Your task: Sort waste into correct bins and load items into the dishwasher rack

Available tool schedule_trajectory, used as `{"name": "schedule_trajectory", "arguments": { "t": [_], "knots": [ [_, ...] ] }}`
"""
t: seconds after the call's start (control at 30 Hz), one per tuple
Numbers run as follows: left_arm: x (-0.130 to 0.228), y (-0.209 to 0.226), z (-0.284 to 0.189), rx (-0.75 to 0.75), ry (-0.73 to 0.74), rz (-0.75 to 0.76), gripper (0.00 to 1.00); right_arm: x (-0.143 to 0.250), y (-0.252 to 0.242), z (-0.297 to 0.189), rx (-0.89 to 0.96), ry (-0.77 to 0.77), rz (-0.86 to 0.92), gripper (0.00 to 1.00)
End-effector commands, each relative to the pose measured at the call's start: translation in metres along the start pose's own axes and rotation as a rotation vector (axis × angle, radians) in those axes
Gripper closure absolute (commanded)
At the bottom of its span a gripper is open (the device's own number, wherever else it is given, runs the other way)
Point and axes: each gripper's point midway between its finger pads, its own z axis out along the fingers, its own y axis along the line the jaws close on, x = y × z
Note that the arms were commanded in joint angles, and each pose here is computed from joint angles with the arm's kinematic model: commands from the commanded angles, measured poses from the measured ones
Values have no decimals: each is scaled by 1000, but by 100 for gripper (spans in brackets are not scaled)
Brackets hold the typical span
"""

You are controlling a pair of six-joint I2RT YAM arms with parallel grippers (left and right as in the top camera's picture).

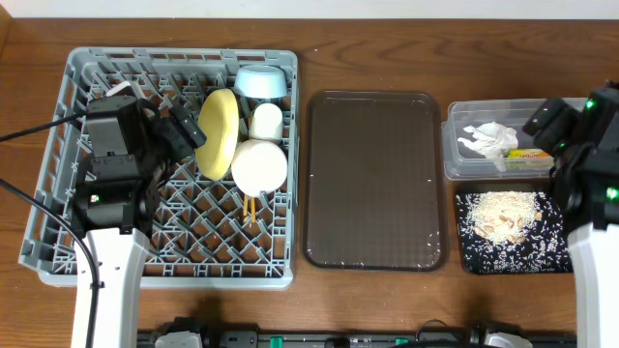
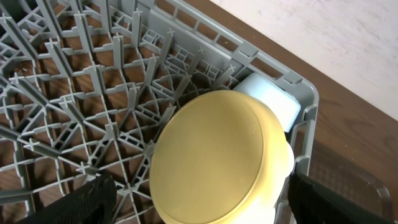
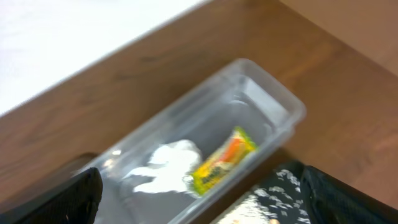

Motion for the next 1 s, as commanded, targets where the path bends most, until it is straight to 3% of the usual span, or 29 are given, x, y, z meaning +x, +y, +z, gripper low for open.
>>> {"name": "schedule_trajectory", "arguments": {
  "t": [0.0,0.2,0.43,0.67,0.97],
  "knots": [
    [0,-1,-2,11,1,-8,11,6,25,-29,-100,-39,-41,1],
    [0,-1,-2,11,1,-8,11,56,60,-66,-276,-33,-158,1],
    [0,-1,-2,11,1,-8,11,116,46,-61,-339,-78,-150,1],
    [0,-1,-2,11,1,-8,11,137,51,-53,-527,-308,-20,1],
    [0,-1,-2,11,1,-8,11,161,36,-48,-565,-377,19,1]
  ]
}}
